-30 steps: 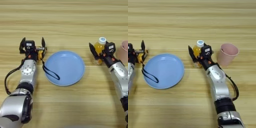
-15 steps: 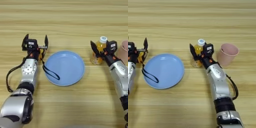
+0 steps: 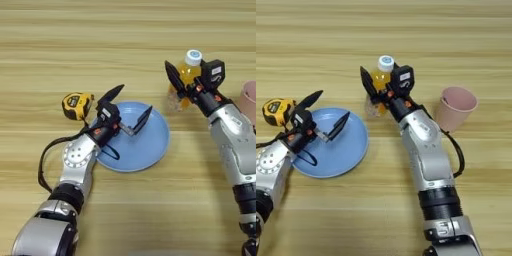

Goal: Move the objects on the table

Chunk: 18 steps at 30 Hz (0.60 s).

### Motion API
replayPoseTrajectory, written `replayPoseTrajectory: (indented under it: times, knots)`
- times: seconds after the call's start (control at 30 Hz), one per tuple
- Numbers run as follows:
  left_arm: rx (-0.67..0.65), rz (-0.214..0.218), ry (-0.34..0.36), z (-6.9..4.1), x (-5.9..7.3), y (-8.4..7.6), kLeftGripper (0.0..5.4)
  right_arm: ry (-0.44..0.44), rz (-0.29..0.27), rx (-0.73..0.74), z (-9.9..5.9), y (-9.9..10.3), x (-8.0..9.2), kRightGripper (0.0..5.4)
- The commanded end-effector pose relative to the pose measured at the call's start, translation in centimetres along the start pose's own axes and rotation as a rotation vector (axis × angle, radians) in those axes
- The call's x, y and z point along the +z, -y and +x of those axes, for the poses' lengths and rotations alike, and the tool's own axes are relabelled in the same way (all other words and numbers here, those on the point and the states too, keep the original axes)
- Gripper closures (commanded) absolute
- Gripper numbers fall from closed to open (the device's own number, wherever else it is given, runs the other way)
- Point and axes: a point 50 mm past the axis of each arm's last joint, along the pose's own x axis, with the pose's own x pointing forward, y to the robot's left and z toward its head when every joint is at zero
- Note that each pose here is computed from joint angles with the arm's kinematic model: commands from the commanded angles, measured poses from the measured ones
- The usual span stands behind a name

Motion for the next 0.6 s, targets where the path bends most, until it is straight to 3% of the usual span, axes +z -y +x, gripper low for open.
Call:
replayPoseTrajectory:
  times: [0.03,0.3,0.6]
  knots:
    - [-0.111,-0.048,0.011,-0.3,0.1,1.4,0.0,0.035,-0.001,0.07,0.7,-2.1,1.0,1.9]
    - [-0.169,-0.12,0.069,-0.5,0.9,2.1,0.0,-0.012,0.028,0.151,0.6,-4.6,-0.5,1.9]
    - [-0.134,-0.143,0.085,-0.3,1.3,1.6,0.0,-0.077,0.064,0.24,-0.6,-7.2,-2.3,1.91]
